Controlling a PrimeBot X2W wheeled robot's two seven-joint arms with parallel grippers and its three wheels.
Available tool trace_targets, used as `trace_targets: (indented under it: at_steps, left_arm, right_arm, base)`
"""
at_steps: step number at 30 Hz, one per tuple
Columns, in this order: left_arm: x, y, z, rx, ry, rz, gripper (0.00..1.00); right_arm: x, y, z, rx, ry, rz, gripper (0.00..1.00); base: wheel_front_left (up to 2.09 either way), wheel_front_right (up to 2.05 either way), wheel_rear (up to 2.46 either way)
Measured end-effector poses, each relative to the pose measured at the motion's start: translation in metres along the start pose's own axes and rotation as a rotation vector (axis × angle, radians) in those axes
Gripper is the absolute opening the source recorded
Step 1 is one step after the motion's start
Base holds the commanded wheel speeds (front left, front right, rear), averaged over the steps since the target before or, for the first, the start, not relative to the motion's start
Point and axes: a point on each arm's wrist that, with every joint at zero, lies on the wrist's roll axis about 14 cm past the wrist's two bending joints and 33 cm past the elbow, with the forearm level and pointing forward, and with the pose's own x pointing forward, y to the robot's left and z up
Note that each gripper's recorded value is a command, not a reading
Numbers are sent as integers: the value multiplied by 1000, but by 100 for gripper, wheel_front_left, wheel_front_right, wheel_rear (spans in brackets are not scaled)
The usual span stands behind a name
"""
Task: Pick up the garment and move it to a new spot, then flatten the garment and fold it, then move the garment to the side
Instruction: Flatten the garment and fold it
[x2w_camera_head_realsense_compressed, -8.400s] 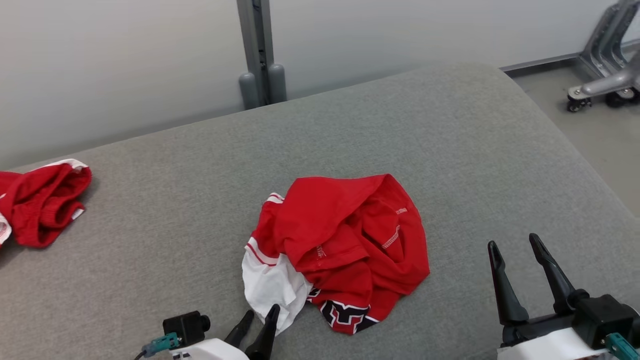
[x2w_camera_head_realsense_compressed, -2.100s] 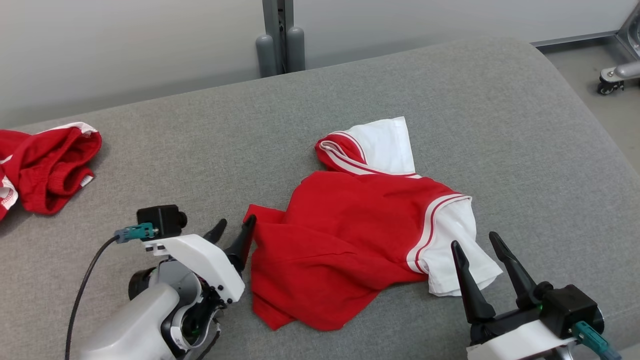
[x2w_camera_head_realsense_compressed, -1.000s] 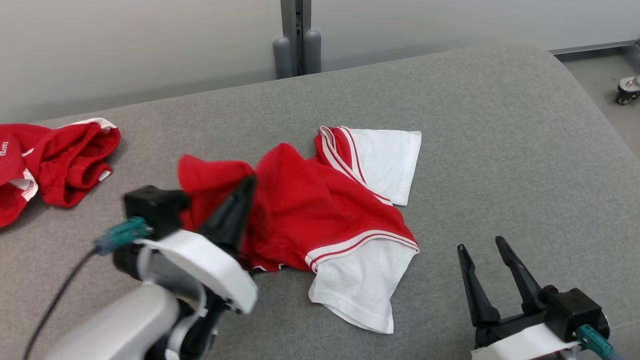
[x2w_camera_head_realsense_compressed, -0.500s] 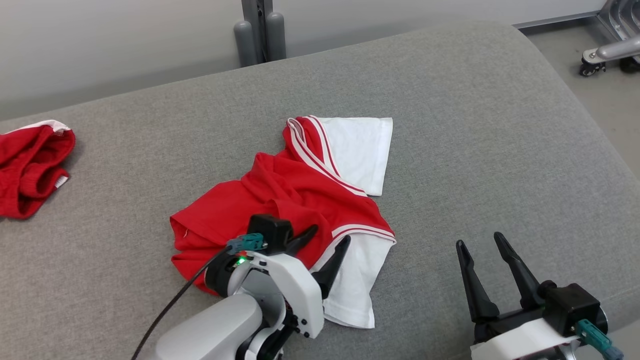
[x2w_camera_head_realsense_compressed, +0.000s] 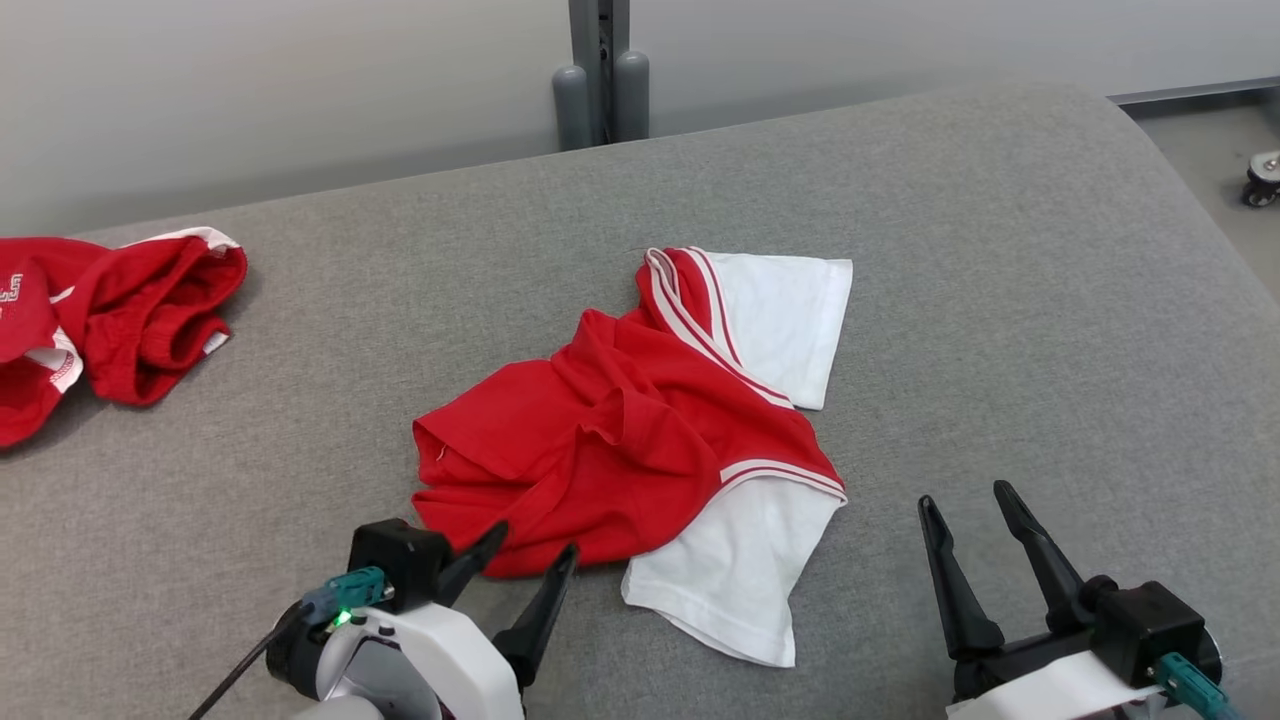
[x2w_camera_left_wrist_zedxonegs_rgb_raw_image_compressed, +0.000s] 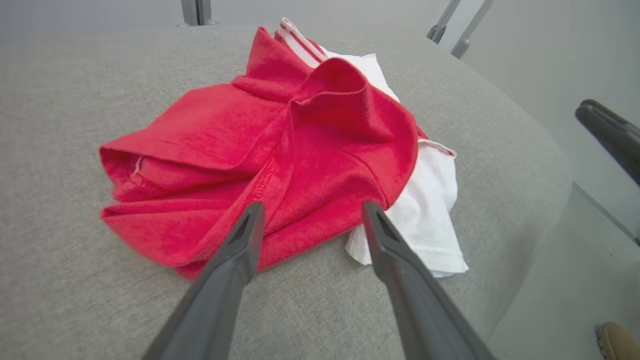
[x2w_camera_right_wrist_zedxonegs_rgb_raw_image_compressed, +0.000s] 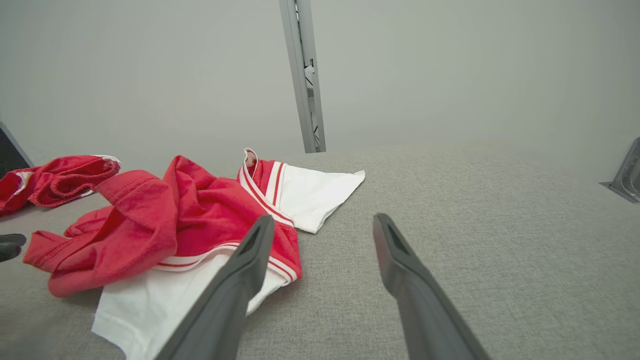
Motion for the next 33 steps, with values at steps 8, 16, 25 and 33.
trace_targets:
  at_steps: [8,16,25,33]
  left_arm:
    - [14,13,1,26,15,18,100]
    - [40,22,-4,75,75,14,100]
    - [55,24,-13,81,130,3,69]
    - [55,22,-2,26,98,0,0]
  right_arm:
    - [7,6,1,-6,-2,23,100]
    - [0,-6,-1,-6,5,-19,100]
    - [-5,-15,2,2,-2,-53,100]
    - [-6,-18,5,3,-12,-61,100]
  base:
    - [0,0,0]
    - [0,0,0]
    - [0,0,0]
    - [0,0,0]
